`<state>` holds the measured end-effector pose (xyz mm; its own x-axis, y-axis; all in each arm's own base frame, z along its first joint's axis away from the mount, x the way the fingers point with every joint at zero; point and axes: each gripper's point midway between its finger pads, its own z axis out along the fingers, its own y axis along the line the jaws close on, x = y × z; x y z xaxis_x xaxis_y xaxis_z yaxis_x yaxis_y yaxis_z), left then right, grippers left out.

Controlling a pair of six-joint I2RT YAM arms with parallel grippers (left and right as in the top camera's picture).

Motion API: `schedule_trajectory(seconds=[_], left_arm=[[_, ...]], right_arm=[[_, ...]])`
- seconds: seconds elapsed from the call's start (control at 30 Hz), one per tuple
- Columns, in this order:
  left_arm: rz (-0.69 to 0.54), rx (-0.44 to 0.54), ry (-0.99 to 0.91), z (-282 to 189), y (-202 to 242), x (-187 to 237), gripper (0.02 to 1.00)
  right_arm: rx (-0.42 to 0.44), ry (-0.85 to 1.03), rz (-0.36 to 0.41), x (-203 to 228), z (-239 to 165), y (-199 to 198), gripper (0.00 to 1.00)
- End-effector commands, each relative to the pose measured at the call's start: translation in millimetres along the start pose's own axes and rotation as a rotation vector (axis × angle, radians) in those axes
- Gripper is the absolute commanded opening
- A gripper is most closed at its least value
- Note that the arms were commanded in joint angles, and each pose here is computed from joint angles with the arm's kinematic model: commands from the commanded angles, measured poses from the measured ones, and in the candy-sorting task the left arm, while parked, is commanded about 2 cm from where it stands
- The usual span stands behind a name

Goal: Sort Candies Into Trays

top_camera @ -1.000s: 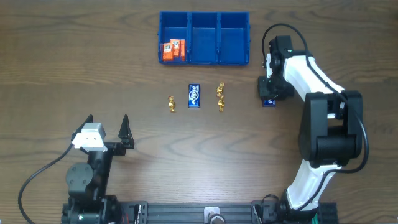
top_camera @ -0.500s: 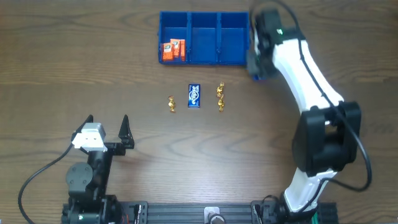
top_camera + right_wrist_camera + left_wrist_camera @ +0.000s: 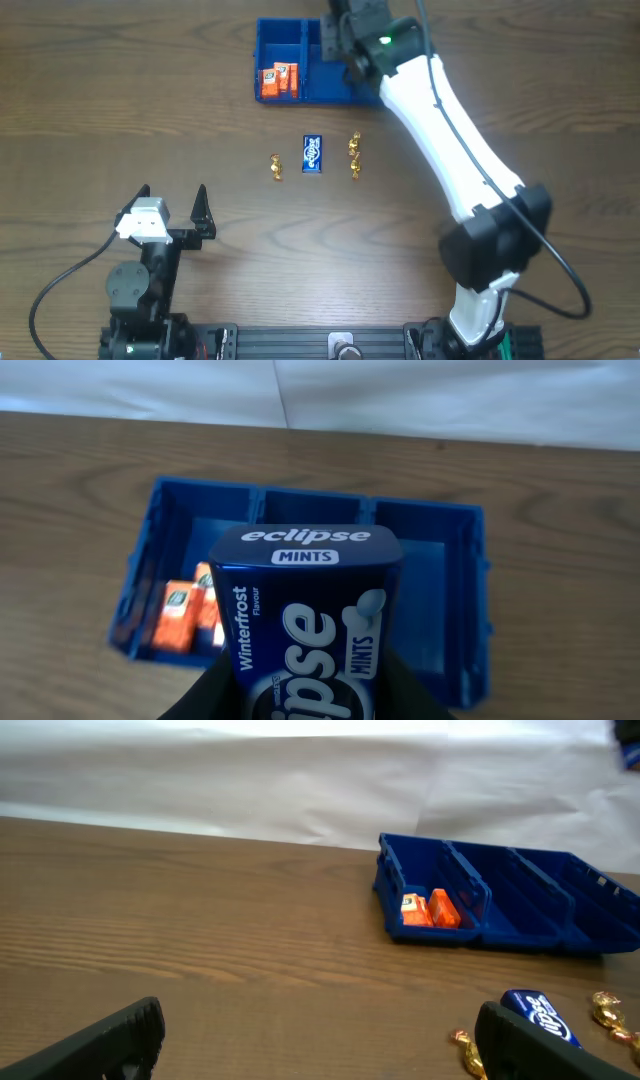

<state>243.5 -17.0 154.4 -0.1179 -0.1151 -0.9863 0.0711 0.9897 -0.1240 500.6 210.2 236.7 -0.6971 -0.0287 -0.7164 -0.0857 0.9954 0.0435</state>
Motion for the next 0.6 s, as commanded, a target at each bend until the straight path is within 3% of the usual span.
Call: schedule_trajectory(seconds=[0.03,0.6], left_arm=[[-0.010,0.010,0.044,2,0,17,0.998],[-0.010,0.010,0.043,2,0,17,0.998]], right_arm=[[0.059,0.038,0.028,23,45,9,0.036],[0.079,0.107,0.021,60,102,15,0.036]])
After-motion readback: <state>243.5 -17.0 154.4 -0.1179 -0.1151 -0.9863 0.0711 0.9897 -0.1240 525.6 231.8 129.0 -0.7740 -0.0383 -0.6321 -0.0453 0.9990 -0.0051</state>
